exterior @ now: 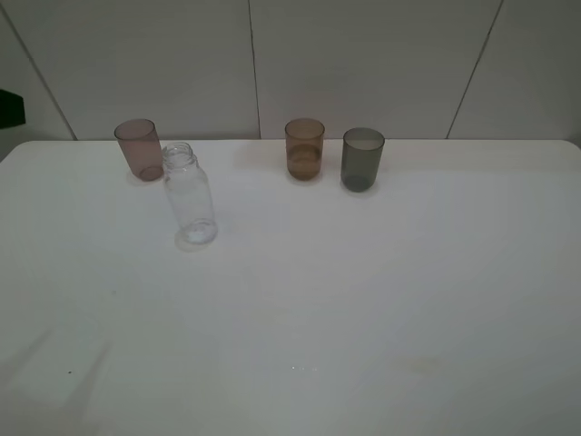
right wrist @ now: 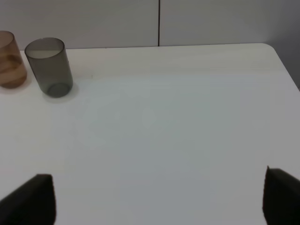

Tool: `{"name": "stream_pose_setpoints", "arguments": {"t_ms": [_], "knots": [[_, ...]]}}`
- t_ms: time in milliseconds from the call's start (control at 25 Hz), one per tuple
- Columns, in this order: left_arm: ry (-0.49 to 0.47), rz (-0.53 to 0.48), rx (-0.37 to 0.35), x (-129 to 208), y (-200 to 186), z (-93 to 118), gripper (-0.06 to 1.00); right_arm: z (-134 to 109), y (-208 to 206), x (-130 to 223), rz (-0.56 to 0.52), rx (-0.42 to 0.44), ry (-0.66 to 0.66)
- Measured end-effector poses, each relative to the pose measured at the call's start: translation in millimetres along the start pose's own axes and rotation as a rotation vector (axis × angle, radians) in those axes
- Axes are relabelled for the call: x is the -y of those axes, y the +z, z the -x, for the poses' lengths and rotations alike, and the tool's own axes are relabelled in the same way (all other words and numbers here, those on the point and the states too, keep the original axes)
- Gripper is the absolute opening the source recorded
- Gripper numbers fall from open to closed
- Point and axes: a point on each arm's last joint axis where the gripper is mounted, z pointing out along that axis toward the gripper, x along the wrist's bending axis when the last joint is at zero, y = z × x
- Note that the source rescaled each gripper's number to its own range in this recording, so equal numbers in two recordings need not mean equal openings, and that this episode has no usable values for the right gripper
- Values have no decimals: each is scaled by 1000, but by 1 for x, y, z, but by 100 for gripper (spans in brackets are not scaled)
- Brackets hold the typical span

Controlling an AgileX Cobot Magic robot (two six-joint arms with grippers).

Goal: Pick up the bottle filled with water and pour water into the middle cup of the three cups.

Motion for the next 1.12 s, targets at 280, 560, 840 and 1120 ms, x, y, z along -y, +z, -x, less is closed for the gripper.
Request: {"name": "stream_pose_setpoints", "arguments": {"t_ms": [280, 560, 840, 1120], "knots": [[-58, -36, -155, 31, -72, -19, 56, 0, 0, 0, 0, 0, 0], [-126, 60, -139, 67, -128, -25, 56, 0, 0, 0, 0, 0, 0], [-105, 8, -52, 89, -145, -19, 56, 0, 0, 0, 0, 0, 0], [9, -20, -33, 94, -136, -17, 56, 0, 0, 0, 0, 0, 0]]}}
